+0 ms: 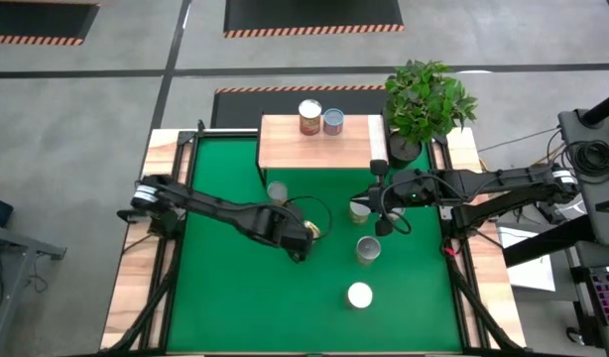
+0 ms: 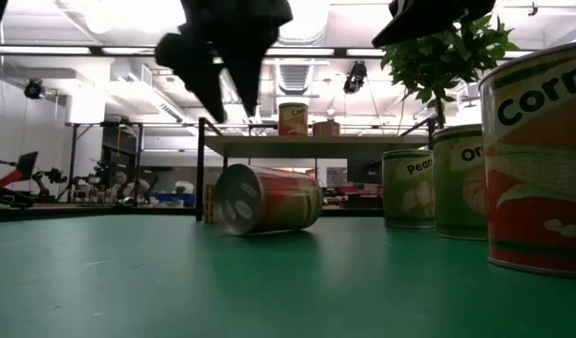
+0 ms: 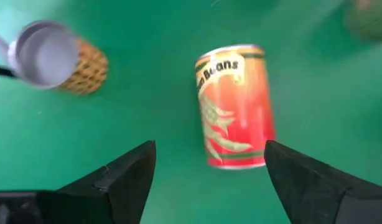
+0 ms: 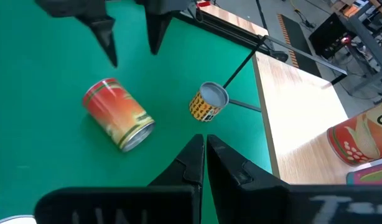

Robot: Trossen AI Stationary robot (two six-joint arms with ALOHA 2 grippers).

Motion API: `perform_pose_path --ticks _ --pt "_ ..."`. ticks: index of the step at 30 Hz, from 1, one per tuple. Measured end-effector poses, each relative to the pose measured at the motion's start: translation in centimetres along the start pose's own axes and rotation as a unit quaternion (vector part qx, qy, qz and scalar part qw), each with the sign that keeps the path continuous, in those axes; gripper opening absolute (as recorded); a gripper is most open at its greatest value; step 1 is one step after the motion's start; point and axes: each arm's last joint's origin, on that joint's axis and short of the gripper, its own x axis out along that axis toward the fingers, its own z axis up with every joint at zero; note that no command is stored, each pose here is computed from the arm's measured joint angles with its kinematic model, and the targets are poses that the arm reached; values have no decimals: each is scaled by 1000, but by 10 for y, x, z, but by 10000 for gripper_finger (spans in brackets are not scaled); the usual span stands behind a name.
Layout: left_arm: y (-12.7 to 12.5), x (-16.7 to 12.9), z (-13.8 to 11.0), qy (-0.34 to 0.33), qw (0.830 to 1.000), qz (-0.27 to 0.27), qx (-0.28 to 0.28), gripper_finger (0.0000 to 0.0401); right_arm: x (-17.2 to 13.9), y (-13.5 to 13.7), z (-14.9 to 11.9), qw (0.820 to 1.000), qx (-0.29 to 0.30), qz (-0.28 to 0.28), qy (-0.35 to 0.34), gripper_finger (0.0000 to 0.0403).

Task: Pick and place cans onto a shelf
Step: Put the canned green beans on the shelf

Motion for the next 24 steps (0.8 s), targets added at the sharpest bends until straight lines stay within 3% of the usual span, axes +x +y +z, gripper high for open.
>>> perform_pose_path --ticks 5,10,18,24 --pt "-10 -1 6 -24 998 -49 -5 304 0 0 0 1000 -1 0 1 9" --pt "-13 4 6 -24 998 -49 -6 322 0 0 0 1000 -1 1 3 9" --pt "-27 16 8 -28 995 -93 -9 394 0 0 -1 1000 -1 1 3 9" --pt "-36 35 6 -31 996 -84 1 371 0 0 -1 1000 -2 1 3 9"
